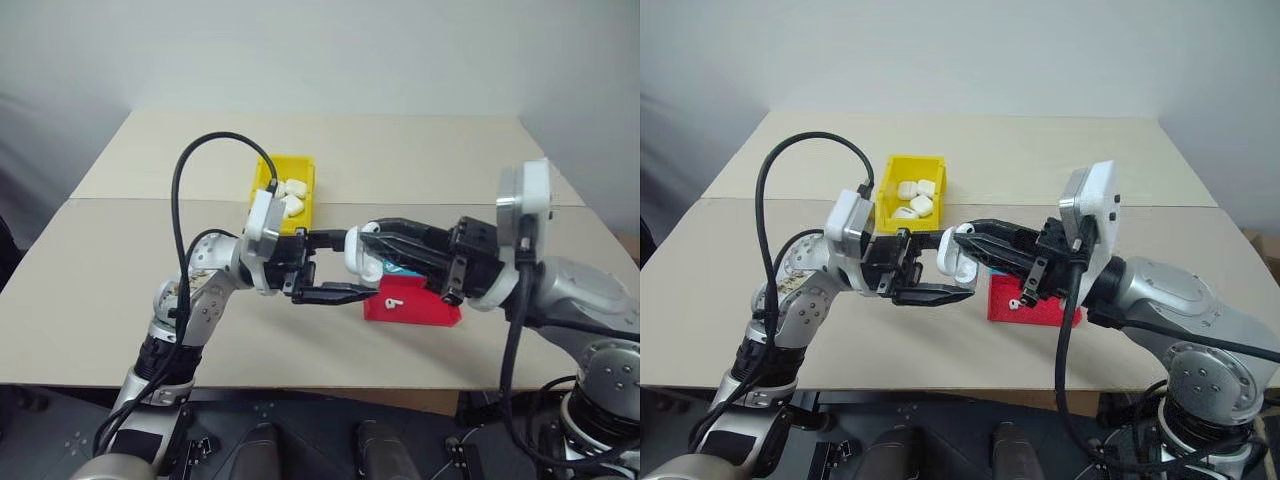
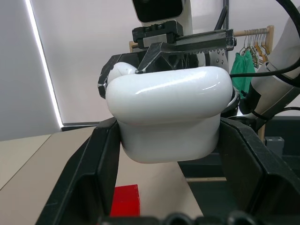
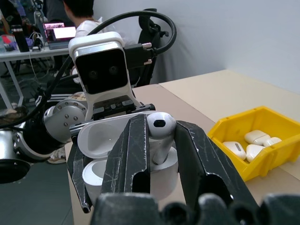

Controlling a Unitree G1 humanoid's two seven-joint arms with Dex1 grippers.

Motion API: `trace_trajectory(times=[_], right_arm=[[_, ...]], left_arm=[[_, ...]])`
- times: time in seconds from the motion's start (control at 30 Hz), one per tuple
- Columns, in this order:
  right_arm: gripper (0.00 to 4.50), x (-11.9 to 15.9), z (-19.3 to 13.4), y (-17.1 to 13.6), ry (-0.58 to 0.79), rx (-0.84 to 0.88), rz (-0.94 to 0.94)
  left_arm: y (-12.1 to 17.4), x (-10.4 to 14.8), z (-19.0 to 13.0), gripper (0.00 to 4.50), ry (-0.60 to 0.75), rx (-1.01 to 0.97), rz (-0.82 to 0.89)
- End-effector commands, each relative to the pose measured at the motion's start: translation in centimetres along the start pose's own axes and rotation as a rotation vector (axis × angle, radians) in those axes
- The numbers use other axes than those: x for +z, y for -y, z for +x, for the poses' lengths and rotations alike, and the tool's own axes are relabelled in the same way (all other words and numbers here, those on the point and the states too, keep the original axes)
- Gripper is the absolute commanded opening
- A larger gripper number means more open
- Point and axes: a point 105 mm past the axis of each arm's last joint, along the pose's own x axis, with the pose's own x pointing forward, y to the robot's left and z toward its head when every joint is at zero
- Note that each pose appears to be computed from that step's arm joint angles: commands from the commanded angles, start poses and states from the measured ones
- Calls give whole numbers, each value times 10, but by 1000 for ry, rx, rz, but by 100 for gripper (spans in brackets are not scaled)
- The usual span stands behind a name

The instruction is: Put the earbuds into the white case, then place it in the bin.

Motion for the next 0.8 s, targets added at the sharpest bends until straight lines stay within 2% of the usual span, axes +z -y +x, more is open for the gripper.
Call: trace_trajectory(times=[0.03, 0.2, 0.37, 0.5, 0.57, 0.7, 0.8], right_arm=[[67, 1, -2, -2, -2, 10, -50], [222, 0, -4, -5, -10, 46, -75], [397, 7, -6, -4, 10, 62, -94], [397, 23, -9, 9, 61, 38, -105], [397, 27, -11, 24, 35, 5, -131], [397, 12, -16, 63, -200, -45, -238], [397, -14, -17, 95, -443, -13, -362]], left_arm=[[0, 12, 0, 282, 18, -4, 55], [-4, 12, -1, 282, 18, 13, 61], [-5, 12, -1, 282, 18, 18, 65], [-6, 11, -6, 282, 4, 38, 70], [-7, 12, -13, 282, -14, 56, 77], [-8, 18, -22, 282, -20, 85, 88], [-9, 22, -26, 282, -22, 102, 101]])
